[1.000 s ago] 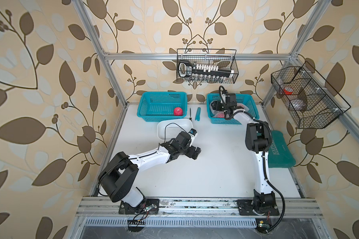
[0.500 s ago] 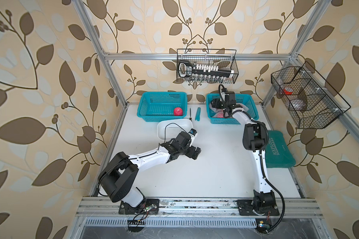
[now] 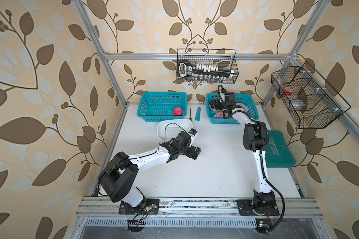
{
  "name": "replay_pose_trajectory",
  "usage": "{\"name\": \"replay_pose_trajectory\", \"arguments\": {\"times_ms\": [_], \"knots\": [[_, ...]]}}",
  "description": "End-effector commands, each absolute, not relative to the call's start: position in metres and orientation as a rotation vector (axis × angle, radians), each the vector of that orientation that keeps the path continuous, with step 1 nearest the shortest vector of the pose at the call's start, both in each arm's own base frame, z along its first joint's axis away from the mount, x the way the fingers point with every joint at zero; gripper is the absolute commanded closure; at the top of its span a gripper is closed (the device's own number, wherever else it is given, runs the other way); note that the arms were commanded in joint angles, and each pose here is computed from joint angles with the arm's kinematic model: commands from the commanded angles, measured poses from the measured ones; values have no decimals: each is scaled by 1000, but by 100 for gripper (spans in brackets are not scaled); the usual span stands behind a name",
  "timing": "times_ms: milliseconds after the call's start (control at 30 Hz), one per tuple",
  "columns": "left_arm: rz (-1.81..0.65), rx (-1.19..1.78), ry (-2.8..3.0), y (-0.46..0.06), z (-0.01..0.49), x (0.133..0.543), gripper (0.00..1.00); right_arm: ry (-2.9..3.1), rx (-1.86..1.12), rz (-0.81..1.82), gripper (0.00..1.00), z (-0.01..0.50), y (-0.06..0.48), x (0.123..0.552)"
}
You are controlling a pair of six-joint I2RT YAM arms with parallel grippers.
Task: Remove foam nets from apples
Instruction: Pick up the apple from the basket.
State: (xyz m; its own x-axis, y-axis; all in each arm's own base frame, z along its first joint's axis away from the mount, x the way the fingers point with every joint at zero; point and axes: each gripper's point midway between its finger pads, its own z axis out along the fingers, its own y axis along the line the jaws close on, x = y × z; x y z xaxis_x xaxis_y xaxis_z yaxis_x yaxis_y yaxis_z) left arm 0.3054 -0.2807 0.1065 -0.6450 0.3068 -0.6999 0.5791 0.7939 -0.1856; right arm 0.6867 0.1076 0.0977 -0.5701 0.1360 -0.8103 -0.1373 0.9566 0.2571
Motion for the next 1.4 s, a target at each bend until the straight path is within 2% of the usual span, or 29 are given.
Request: {"name": "replay_pose_trajectory", "arguments": {"times_ms": [0,467,633,1000,1200,1367], "knots": [[-550,647,2250,-291,126,313,1,2299,-9,312,13,54,105,659],[-542,639,2256,-288,123,312,1,2300,-120,175,14,43,119,671],[-533,636,2260,-287,122,312,1,2314,-114,121,22,36,116,673],[-522,634,2256,-285,124,312,1,2265,-129,200,42,51,126,671],[-498,633,2251,-281,126,312,1,2195,-118,258,49,78,128,670],[-486,630,2247,-280,128,314,1,2153,-114,287,50,97,127,667]]}}
